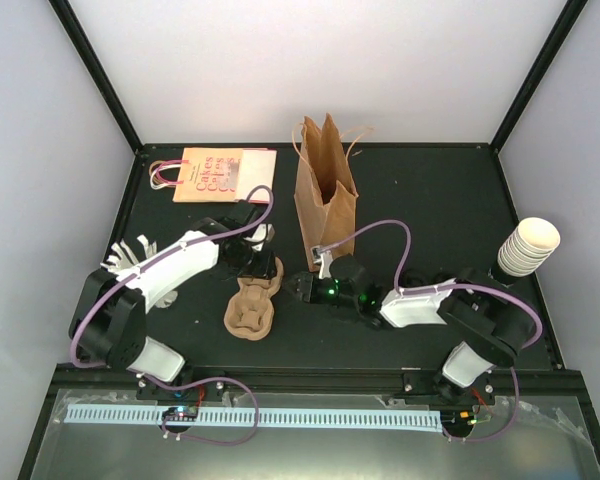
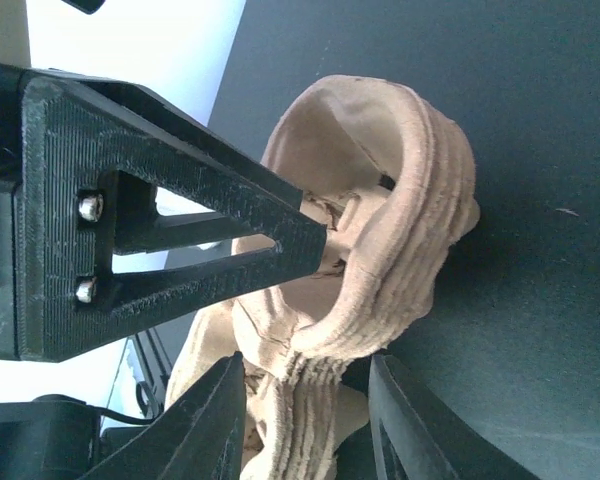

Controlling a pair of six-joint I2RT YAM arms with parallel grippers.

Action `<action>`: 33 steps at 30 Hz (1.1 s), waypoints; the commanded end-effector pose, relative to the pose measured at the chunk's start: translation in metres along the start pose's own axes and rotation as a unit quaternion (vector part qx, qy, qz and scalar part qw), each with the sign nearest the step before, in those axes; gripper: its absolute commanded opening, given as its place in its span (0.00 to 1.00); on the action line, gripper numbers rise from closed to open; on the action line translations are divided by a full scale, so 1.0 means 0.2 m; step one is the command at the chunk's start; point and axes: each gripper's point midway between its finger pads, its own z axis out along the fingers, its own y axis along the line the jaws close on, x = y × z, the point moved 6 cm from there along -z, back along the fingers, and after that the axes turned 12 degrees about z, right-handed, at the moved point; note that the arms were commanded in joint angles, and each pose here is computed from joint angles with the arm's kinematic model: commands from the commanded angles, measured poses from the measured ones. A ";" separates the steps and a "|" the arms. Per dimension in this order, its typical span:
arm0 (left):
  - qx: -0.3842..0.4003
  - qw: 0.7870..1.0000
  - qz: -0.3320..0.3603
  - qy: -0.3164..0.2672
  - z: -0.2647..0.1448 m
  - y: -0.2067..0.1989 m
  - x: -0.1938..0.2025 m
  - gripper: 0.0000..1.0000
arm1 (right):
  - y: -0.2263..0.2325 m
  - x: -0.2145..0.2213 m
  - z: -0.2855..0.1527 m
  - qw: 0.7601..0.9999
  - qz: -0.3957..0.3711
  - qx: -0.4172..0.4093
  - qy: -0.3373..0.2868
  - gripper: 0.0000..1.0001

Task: Pack the takeout coffee

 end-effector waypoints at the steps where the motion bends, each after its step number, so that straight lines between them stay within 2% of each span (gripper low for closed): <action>1: 0.006 1.000 0.021 -0.012 0.01 -0.04 -0.07 0.48 | -0.01 -0.02 -0.04 0.999 0.001 0.009 -0.032 0.38; 6: -0.011 1.000 0.028 -0.003 0.05 -0.05 -0.08 0.49 | -0.02 -0.03 -0.05 0.999 0.002 0.017 -0.037 0.38; 10: -0.035 0.999 0.031 0.005 0.07 -0.05 -0.08 0.47 | -0.02 -0.03 -0.05 0.999 0.001 0.018 -0.036 0.38; 16: -0.040 0.999 0.033 0.007 0.07 -0.05 -0.09 0.30 | -0.02 -0.03 -0.05 0.999 -0.001 0.019 -0.034 0.38; 18: -0.040 0.999 0.032 0.007 0.06 -0.05 -0.09 0.28 | -0.02 -0.03 -0.04 0.999 -0.001 0.019 -0.033 0.38; 19: -0.039 0.999 0.034 0.007 0.06 -0.06 -0.09 0.30 | -0.02 -0.03 -0.04 0.999 -0.001 0.019 -0.034 0.38; 22: -0.029 0.999 0.036 0.008 0.06 -0.07 -0.09 0.44 | -0.02 -0.03 -0.04 0.999 -0.001 0.018 -0.032 0.38; 24: -0.023 0.999 0.039 0.005 0.05 -0.09 -0.10 0.48 | -0.02 -0.03 -0.04 0.999 -0.001 0.019 -0.033 0.38; 33: -0.036 0.998 0.039 0.020 0.10 -0.09 -0.10 0.47 | -0.03 -0.03 -0.05 0.999 -0.001 0.020 -0.034 0.38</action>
